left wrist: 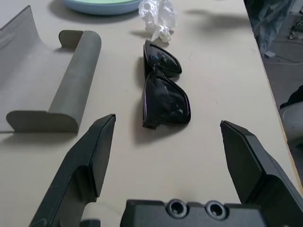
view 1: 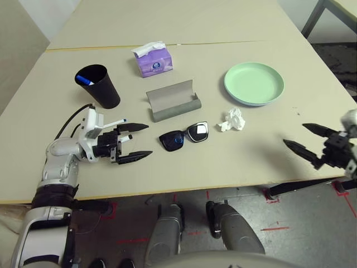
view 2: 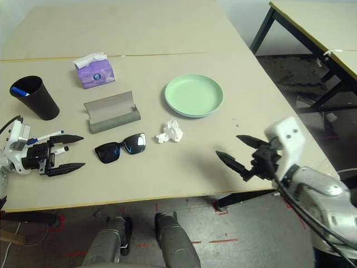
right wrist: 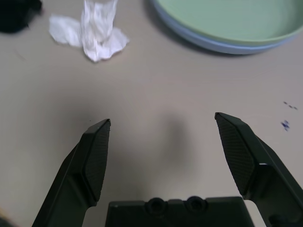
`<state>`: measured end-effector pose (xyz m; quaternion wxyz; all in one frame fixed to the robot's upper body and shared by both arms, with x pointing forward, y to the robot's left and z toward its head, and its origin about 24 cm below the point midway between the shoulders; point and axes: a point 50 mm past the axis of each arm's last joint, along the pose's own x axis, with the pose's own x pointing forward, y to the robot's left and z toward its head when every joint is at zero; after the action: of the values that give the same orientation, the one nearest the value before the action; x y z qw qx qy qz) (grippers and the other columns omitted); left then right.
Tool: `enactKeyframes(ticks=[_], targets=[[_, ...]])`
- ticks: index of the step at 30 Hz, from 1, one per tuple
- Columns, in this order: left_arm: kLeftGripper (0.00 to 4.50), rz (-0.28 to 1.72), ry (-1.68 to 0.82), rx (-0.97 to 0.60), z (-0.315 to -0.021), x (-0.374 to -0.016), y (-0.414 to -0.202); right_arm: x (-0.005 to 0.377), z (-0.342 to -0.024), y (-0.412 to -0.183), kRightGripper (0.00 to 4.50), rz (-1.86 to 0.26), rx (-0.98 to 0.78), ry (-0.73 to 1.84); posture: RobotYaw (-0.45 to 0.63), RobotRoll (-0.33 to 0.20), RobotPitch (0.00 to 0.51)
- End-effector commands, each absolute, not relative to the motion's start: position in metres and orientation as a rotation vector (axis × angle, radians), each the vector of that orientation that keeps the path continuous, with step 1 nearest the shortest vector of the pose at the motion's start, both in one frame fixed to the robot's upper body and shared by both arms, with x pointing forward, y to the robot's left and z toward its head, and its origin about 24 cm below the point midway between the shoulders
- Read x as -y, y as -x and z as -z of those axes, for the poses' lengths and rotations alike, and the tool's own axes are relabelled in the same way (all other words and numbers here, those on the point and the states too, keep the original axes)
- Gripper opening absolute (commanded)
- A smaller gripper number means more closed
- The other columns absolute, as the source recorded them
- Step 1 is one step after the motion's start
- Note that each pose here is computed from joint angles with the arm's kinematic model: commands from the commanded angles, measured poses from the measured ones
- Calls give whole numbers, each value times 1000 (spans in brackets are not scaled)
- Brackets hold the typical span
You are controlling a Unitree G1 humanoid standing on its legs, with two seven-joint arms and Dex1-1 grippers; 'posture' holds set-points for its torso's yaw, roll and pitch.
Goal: Organize and tidy the items on the table.
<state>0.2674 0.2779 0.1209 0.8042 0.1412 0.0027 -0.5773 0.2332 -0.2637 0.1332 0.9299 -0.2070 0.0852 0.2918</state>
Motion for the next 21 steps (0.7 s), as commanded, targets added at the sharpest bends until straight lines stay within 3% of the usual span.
enactKeyframes(ticks=[1, 21], targets=[[4500, 1231, -306, -7, -123, -281, -264, 253, -119, -246, 4470, -603, -147, 467, -37, 0, 220], [4500, 1197, -318, 14, -126, -280, -265, 184, -104, -292, 4470, -793, -31, 432, -6, 0, 201]])
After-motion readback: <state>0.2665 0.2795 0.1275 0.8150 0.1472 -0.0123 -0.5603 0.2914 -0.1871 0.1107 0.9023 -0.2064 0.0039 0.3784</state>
